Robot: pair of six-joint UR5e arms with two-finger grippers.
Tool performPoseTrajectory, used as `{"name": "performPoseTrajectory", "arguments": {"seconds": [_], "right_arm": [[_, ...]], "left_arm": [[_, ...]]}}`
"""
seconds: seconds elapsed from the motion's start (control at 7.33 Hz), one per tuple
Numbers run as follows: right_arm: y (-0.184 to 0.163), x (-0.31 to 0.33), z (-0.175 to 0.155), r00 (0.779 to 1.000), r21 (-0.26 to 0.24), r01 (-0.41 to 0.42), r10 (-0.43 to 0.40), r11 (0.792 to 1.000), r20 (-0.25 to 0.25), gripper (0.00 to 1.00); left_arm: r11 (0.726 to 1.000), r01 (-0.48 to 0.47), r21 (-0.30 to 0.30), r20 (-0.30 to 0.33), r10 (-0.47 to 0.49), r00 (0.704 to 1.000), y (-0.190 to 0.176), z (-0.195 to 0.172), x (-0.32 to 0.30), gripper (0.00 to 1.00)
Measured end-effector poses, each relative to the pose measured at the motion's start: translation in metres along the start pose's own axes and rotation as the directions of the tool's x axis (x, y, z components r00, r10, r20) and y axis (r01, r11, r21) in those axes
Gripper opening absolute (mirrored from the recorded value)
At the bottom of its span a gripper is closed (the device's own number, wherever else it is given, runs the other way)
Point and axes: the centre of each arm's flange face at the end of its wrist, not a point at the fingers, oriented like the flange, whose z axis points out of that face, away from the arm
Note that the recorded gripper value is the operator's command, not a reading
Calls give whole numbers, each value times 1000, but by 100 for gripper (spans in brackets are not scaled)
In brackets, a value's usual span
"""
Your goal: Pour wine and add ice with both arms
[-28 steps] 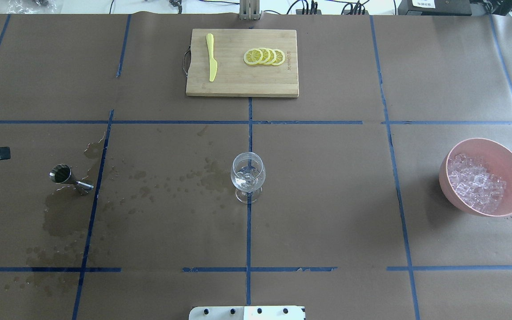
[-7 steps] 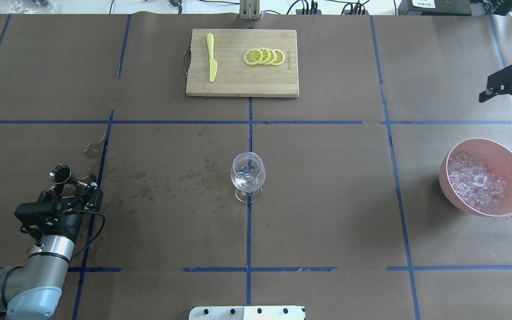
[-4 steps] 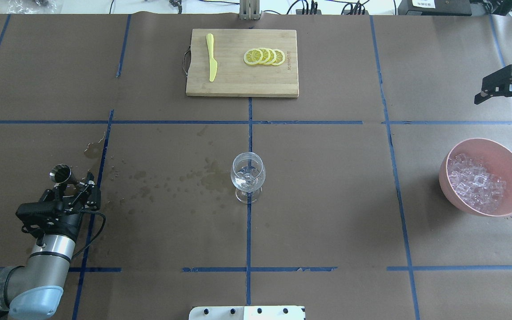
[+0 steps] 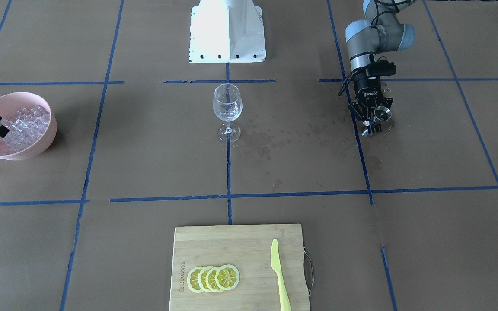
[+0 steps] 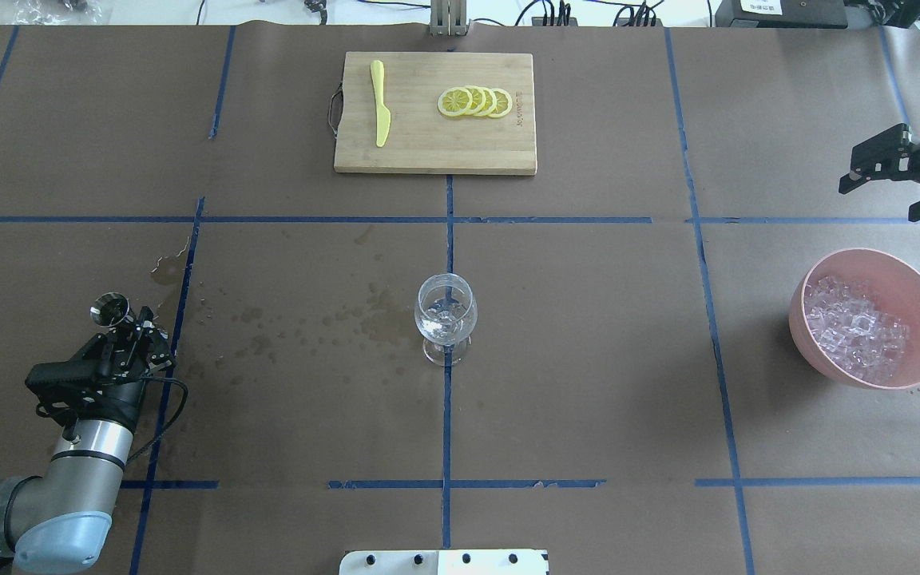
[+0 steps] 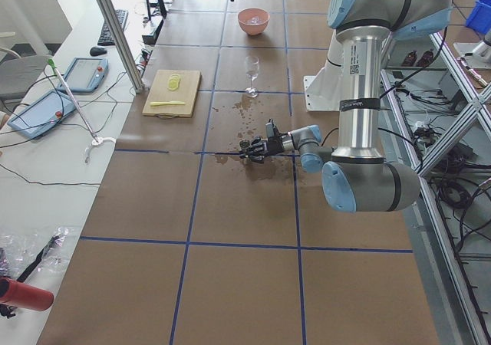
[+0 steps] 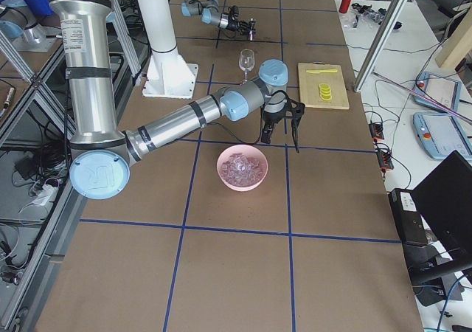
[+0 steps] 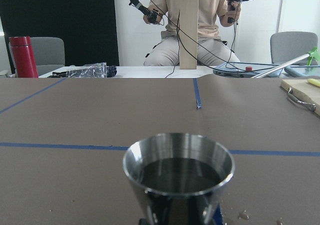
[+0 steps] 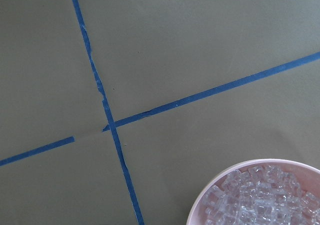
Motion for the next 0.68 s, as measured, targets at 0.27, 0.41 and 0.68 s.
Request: {"name": "performPoseTrajectory", "arguments": {"seconds": [0.27,0.41,0.68], "right_arm": [[11,-12,8,1000,3,-4,4,1000,-12,100],[18,-18,15,1000,5,-3,3,1000,-21,100],[28,-27,28,999,20,9,-8,1000,-48,100]], "left_arm": [[1000,23,4,-6,-23,1000,-13,-3,4,0],[999,39,5,-12,-39,999,-22,-6,8,0],[998,67,7,-32,-67,997,-46,-15,19,0]]}}
